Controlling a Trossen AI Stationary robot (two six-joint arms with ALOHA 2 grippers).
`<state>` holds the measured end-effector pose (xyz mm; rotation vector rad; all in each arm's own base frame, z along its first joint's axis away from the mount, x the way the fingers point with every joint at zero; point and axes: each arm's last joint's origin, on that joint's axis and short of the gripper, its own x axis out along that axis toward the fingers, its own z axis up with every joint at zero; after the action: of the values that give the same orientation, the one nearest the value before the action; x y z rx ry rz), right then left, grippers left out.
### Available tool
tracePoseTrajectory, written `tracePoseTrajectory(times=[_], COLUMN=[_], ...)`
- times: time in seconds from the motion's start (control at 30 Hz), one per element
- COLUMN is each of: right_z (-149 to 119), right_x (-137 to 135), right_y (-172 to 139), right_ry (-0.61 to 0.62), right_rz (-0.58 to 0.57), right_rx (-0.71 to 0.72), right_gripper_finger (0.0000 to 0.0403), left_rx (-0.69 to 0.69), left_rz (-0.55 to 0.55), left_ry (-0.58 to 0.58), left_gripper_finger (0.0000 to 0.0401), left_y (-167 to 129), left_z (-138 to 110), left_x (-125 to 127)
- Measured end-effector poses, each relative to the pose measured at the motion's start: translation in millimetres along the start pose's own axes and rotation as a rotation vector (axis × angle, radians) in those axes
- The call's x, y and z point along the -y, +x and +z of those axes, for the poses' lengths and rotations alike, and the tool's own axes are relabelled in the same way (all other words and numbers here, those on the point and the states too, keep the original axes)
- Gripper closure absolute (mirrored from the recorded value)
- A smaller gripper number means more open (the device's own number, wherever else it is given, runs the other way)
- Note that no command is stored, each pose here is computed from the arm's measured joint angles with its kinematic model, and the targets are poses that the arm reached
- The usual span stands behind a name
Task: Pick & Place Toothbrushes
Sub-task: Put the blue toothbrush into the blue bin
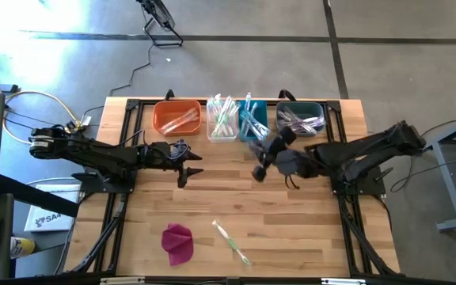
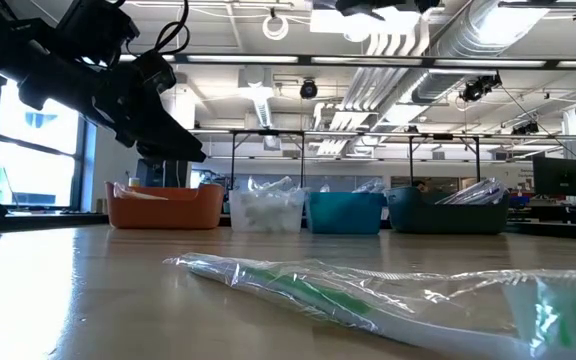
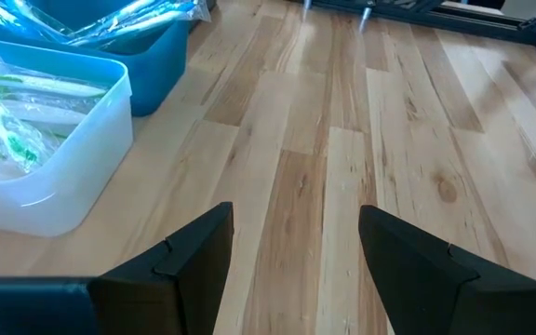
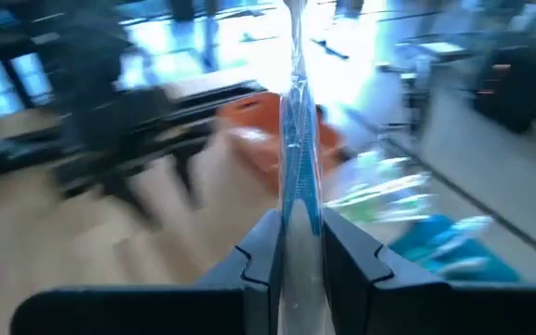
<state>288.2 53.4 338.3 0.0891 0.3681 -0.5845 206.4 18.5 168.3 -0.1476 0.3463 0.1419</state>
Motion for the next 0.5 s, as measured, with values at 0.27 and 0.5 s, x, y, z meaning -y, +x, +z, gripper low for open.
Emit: tracePoseTrajectory(times=[0.27, 0.5], right_z=[1.5, -2.0], right_x=[60.0, 108.1], right_y=[49.4, 77.1], right_ry=[0.171, 0.28], right_rz=[-0.117, -0.238], right_rx=[-0.162, -0.258], right_gripper_finger=[0.0356, 0.0356], left_rx=[-0.002, -0.001], left_rz=[0.0, 0.0], left_ry=[0.0, 0.0], left_gripper_finger=[0.0173, 0.0173], left_y=[0.0, 0.0], left_z=[-0.1, 0.0], left_x=[0.0, -0.1])
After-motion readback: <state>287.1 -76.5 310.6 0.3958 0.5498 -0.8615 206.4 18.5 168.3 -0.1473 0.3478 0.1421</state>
